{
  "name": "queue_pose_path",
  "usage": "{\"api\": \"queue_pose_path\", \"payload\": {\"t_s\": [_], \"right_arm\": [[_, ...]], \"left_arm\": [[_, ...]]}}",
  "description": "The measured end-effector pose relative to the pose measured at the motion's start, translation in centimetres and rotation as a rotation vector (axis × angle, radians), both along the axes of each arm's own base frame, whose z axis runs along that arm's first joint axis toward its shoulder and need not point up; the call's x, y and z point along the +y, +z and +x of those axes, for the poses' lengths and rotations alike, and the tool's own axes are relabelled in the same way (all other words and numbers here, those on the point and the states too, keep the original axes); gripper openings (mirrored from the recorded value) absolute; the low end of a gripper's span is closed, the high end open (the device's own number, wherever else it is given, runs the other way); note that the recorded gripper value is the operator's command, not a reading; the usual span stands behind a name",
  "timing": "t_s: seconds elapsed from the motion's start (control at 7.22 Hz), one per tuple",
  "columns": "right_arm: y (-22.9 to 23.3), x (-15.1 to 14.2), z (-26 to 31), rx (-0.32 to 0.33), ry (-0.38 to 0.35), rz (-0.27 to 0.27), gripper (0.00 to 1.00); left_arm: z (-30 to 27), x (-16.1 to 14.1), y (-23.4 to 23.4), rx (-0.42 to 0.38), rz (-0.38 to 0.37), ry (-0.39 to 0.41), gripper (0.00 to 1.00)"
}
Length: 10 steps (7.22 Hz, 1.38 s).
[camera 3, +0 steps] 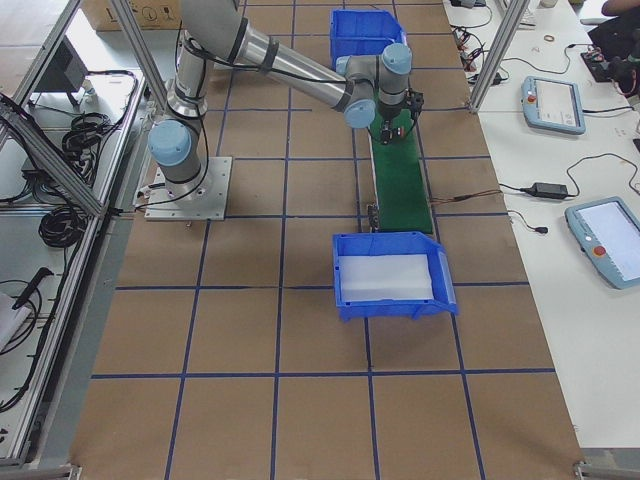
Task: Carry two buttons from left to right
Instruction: 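Lower the right gripper and grasp the red button on the belt, then carry the red button with the right gripper into the far blue bin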
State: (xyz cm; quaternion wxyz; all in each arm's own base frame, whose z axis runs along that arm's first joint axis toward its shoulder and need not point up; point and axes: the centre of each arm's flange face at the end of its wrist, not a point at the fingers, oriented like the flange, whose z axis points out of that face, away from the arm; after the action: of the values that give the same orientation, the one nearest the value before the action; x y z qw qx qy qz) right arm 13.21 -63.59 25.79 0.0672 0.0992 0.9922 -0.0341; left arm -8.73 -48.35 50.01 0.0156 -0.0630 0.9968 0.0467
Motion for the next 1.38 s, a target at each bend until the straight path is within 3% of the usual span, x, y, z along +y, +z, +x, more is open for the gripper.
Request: {"api": "queue_pose_path", "payload": {"t_s": [0.28,0.42,0.55,0.69,1.11,1.38], "right_arm": [[-0.4,-0.1,0.0,0.002,0.006,0.005,0.99],[-0.7,0.0,-0.1,0.008,0.007,0.009,0.76],[-0.9,0.0,-0.1,0.013,0.007,0.013,0.22],[-0.9,0.1,-0.1,0.015,0.006,0.016,0.02],[0.2,0.3,-0.7,0.062,0.001,0.009,0.00],[4.5,1.8,-1.4,0.099,0.010,0.009,0.01]], "left_arm": [[-0.1,0.0,-0.1,0.003,0.001,-0.002,1.00],[-0.1,0.0,-0.2,0.003,0.001,-0.002,1.00],[-0.1,0.0,-0.2,0.003,0.001,-0.002,1.00],[-0.2,0.0,-0.3,0.003,0.002,-0.003,1.00],[-0.8,0.2,0.1,-0.005,-0.003,-0.022,1.00],[-1.8,0.3,1.5,0.022,-0.039,-0.051,1.00]]}}
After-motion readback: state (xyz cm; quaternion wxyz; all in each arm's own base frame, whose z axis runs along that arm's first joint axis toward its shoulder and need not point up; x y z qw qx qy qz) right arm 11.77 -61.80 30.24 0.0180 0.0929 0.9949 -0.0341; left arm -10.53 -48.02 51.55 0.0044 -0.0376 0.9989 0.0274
